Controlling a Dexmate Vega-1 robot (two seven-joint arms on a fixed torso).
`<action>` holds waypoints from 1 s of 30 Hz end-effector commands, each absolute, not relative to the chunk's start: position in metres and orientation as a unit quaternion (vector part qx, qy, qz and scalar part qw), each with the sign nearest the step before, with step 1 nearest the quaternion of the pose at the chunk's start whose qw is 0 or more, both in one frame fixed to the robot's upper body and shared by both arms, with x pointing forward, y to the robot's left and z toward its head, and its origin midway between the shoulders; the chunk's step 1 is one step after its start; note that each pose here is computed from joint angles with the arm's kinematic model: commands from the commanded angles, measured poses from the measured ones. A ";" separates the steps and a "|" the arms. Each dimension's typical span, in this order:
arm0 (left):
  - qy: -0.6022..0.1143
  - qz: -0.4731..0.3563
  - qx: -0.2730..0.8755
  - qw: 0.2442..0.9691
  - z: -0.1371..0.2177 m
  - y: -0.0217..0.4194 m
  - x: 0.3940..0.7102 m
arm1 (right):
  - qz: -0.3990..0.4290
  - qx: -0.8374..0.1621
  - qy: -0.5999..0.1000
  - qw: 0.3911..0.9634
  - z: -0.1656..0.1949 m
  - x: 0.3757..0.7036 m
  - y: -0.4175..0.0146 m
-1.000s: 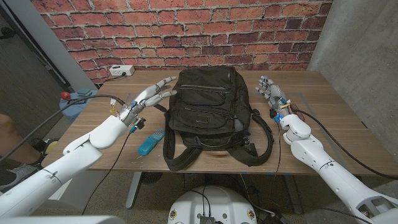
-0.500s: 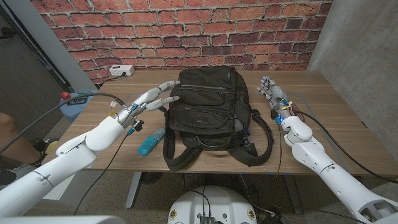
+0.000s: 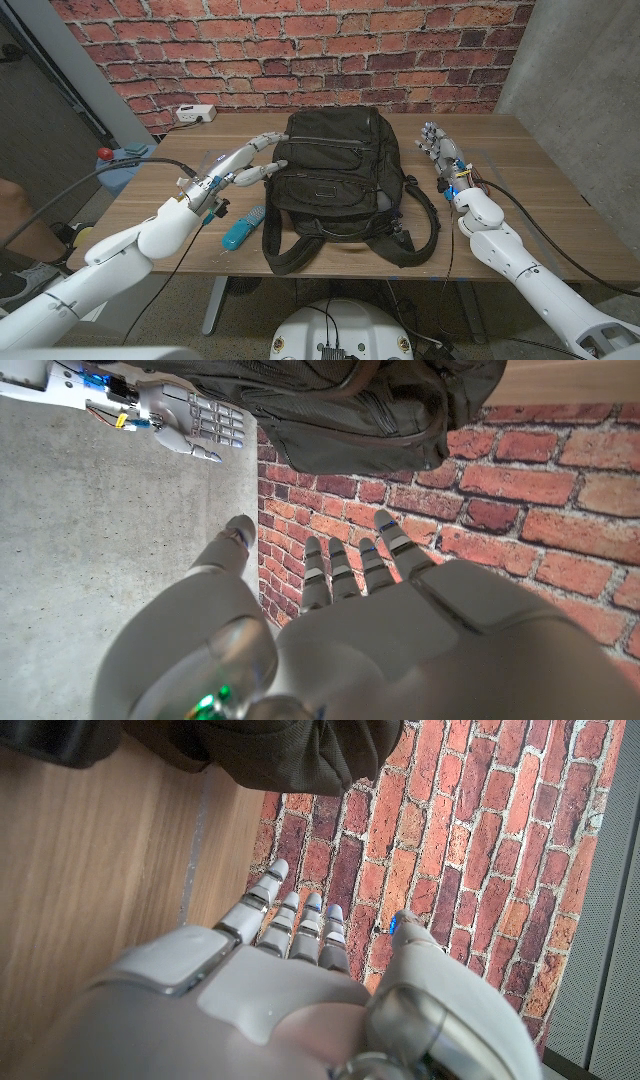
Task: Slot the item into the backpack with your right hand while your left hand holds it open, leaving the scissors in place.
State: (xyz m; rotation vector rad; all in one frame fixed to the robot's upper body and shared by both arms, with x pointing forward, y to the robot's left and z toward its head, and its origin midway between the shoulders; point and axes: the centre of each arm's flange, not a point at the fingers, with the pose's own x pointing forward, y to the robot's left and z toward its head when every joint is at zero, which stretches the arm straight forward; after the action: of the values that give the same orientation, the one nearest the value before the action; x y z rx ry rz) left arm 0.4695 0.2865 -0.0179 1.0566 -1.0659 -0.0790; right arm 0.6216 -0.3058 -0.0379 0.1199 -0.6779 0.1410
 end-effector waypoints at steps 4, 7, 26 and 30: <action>-0.542 0.045 0.507 0.668 -0.039 0.283 0.442 | 0.066 0.066 -0.344 0.934 -0.045 0.615 -0.310; -0.548 0.056 0.513 0.658 -0.044 0.283 0.439 | 0.065 0.068 -0.344 0.934 -0.048 0.613 -0.311; -0.572 0.122 0.547 0.599 -0.081 0.282 0.432 | 0.062 0.066 -0.340 0.936 -0.052 0.609 -0.318; -0.572 0.130 0.552 0.592 -0.087 0.282 0.430 | 0.065 0.066 -0.340 0.936 -0.052 0.609 -0.317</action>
State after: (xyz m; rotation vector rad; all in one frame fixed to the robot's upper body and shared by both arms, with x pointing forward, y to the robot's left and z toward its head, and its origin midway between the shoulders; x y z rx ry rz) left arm 0.4358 0.2824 -0.0686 1.2307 -1.2958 0.2307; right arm 0.6099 -0.3157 -0.0507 0.1371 -0.7010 0.1282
